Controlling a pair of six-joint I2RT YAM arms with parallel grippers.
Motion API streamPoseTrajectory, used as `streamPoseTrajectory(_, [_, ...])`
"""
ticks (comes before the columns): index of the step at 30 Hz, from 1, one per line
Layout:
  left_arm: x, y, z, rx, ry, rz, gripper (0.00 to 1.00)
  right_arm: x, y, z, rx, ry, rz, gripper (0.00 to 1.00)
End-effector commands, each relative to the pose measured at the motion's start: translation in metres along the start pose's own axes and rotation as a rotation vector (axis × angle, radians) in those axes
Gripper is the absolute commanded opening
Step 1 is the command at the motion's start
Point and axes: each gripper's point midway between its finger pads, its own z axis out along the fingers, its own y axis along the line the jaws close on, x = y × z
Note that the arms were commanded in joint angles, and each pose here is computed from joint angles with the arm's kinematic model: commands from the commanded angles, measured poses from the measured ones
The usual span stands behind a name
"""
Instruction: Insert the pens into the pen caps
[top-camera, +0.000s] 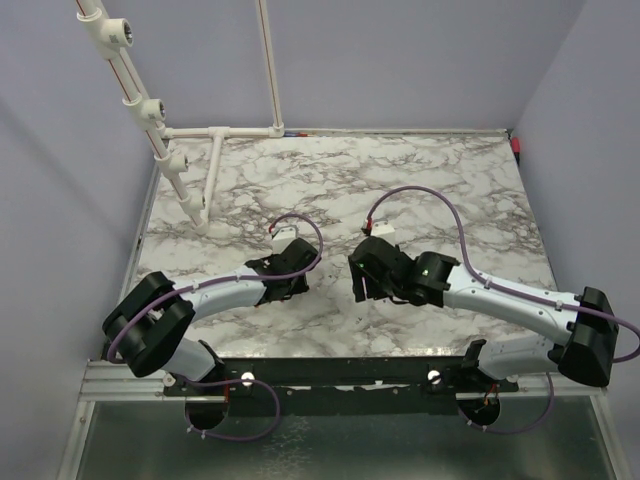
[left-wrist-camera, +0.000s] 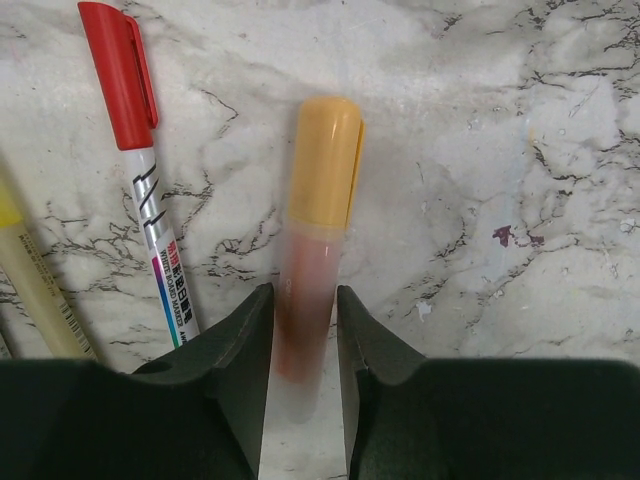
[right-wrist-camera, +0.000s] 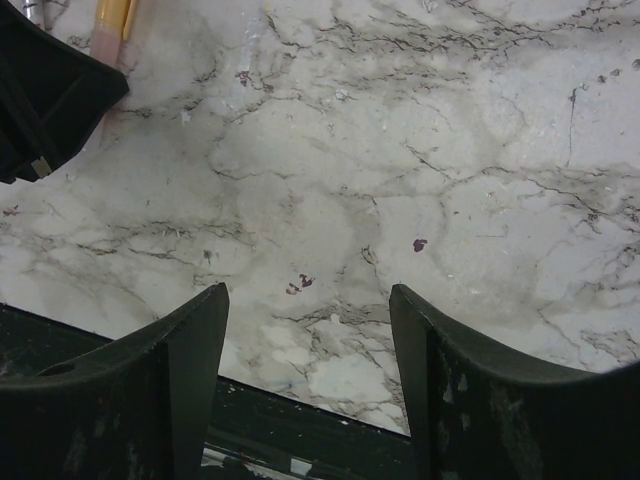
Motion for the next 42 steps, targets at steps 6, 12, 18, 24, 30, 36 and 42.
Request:
streamPoseTrajectory(6, [-0.010,-0.001,-0.009,0.013,-0.026,-0.008,0.34,0.002,-0.004,-0.005,-0.014,-0.007,0.021,0.70])
streamPoseTrajectory(12, [-0.035,-0.018,-0.027,0.064,-0.070,0.012,0.44,0.000,-0.007,-0.009,-0.007,-0.022,0.023,0.70])
streamPoseTrajectory(18, [-0.067,-0.036,-0.054,0.133,-0.135,0.045,0.51,-0.006,-0.016,-0.015,0.021,-0.055,0.022,0.70])
streamPoseTrajectory(24, [-0.093,-0.051,-0.086,0.229,-0.215,0.110,0.61,-0.023,-0.023,-0.027,0.043,-0.126,0.024,0.70])
streamPoseTrajectory(30, [-0.112,-0.050,-0.118,0.289,-0.309,0.196,0.63,-0.047,-0.034,-0.047,0.056,-0.246,0.034,0.74])
streamPoseTrajectory(36, [-0.116,-0.047,-0.140,0.343,-0.365,0.272,0.65,-0.065,-0.046,-0.066,0.061,-0.365,0.065,0.75])
streamPoseTrajectory(42, [-0.119,-0.032,-0.151,0.332,-0.427,0.284,0.66,-0.078,-0.044,-0.082,0.005,-0.443,0.061,0.77])
